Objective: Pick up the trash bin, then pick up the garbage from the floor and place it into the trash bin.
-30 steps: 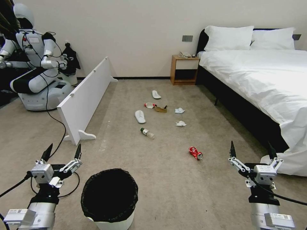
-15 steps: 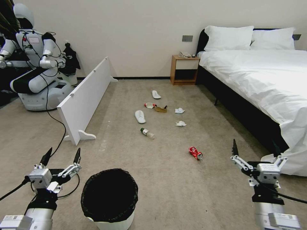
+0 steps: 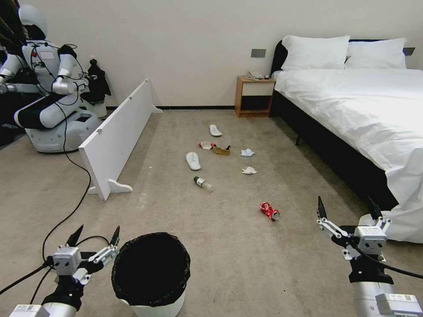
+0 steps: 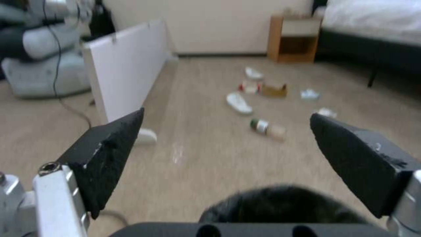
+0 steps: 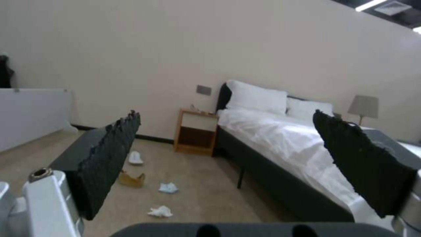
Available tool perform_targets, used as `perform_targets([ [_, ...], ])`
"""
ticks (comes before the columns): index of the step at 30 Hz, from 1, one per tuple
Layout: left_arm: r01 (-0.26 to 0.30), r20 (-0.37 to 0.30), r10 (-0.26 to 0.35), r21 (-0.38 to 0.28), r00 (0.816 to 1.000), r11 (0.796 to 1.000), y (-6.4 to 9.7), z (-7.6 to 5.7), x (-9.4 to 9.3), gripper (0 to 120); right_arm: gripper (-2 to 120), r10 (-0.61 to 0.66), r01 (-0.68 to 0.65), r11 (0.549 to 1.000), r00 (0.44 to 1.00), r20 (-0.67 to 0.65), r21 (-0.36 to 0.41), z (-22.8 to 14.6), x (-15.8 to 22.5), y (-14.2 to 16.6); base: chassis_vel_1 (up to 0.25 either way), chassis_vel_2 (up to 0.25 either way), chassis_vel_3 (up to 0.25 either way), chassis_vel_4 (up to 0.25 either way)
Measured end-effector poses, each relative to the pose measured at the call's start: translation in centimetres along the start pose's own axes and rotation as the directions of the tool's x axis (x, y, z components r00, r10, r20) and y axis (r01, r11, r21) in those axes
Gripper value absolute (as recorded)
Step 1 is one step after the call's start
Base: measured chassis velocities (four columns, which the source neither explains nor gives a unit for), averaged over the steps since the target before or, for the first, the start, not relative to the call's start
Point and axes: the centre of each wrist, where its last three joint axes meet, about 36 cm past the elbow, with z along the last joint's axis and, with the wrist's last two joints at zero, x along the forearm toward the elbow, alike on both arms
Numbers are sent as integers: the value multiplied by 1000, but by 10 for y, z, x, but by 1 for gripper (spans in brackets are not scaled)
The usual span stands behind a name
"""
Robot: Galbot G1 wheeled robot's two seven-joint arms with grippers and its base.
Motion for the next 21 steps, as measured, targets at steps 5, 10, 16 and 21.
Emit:
perform_targets([
  [5, 8, -114, -9, -11, 993, 1000, 2, 3, -5, 100, 100, 19, -19, 1000, 1000, -18, -14, 6, 7, 1, 0, 0, 0, 0],
  [10, 11, -163, -30, -116, 986, 993, 6, 12, -11, 100, 100, 25, -25, 999, 999, -23, -20, 11, 12, -1, 0, 0, 0, 0],
  [16, 63, -259, -90, -111, 962, 992, 21, 23, -30, 100, 100, 27, -27, 1000, 999, -41, -3, 17, 19, -6, 0, 0, 0, 0],
  [21, 103, -340, -125, -81, 932, 991, 32, 30, -39, 100, 100, 19, -19, 1000, 998, -55, 2, 17, 24, -6, 0, 0, 0, 0],
])
